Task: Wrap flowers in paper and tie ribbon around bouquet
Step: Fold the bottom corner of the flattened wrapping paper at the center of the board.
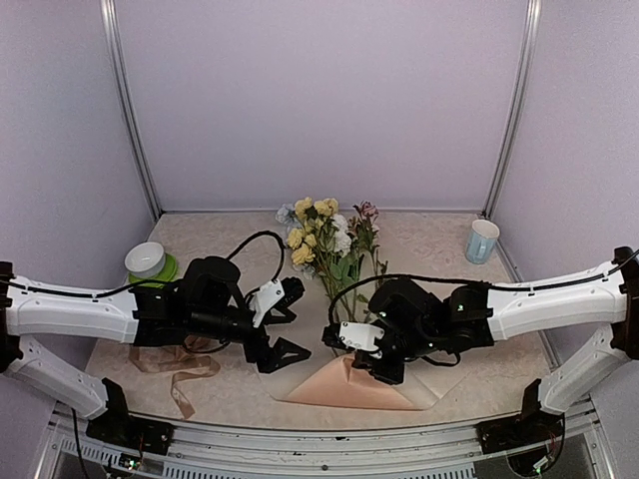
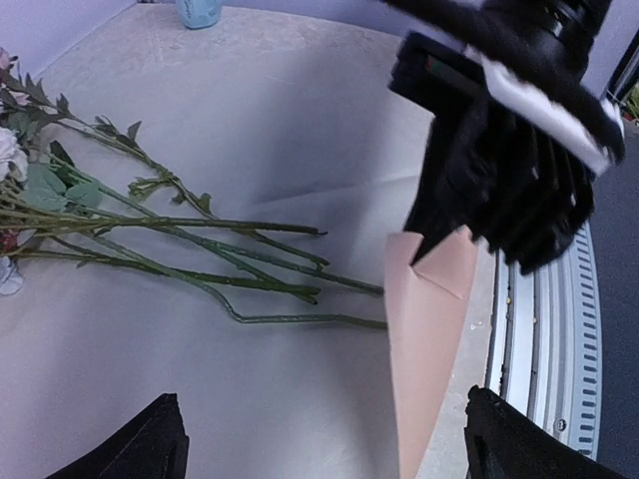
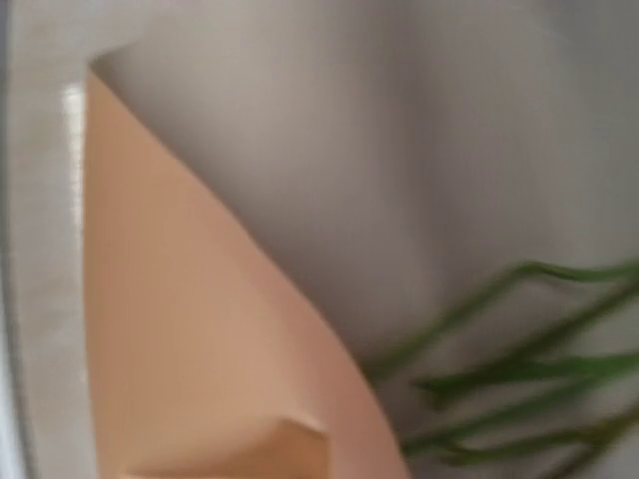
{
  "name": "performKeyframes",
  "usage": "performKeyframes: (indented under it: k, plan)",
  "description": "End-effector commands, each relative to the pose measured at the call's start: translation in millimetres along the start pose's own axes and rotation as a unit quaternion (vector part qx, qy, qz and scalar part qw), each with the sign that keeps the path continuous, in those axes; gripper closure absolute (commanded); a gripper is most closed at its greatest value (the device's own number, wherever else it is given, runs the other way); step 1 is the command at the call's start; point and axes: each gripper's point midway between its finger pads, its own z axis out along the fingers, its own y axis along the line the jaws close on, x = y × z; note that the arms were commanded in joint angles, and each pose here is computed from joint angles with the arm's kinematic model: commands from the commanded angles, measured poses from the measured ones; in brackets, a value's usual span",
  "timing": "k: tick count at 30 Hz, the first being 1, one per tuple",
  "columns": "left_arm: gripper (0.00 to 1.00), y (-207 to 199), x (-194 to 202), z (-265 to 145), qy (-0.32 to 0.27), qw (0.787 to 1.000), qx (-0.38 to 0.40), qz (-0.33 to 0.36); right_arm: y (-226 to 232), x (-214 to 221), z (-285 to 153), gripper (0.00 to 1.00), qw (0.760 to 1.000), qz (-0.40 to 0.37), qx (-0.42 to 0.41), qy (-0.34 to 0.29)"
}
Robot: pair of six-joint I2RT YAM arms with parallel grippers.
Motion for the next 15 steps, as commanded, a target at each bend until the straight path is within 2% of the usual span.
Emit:
performKeyframes:
  k: [1,7,13,15]
  plan:
    - [0.06,-19.1,-7.6,19.0,-0.001,0.997,0.073,0.039,-33.2,-22.9,-16.5,1.0,0.999,0.001,0.021,-0.044]
    - [0.03,-24.2,7.3,47.7,0.028,0.991,0.124,0.036,-59.0,-39.7,-23.8,1.0,0.997,-0.011,0.028,-0.077]
    - [0.04,19.4,18.3,63.8,0.04,0.993,0.113,-0.015,-84.0,-52.4,-33.0,1.0,0.995,-0.024,0.043,-0.091]
    - [0.07,20.4,15.1,64.9,0.034,0.989,0.139,-0.027,-89.0,-54.9,-35.6,1.0,0.994,-0.025,0.046,-0.096]
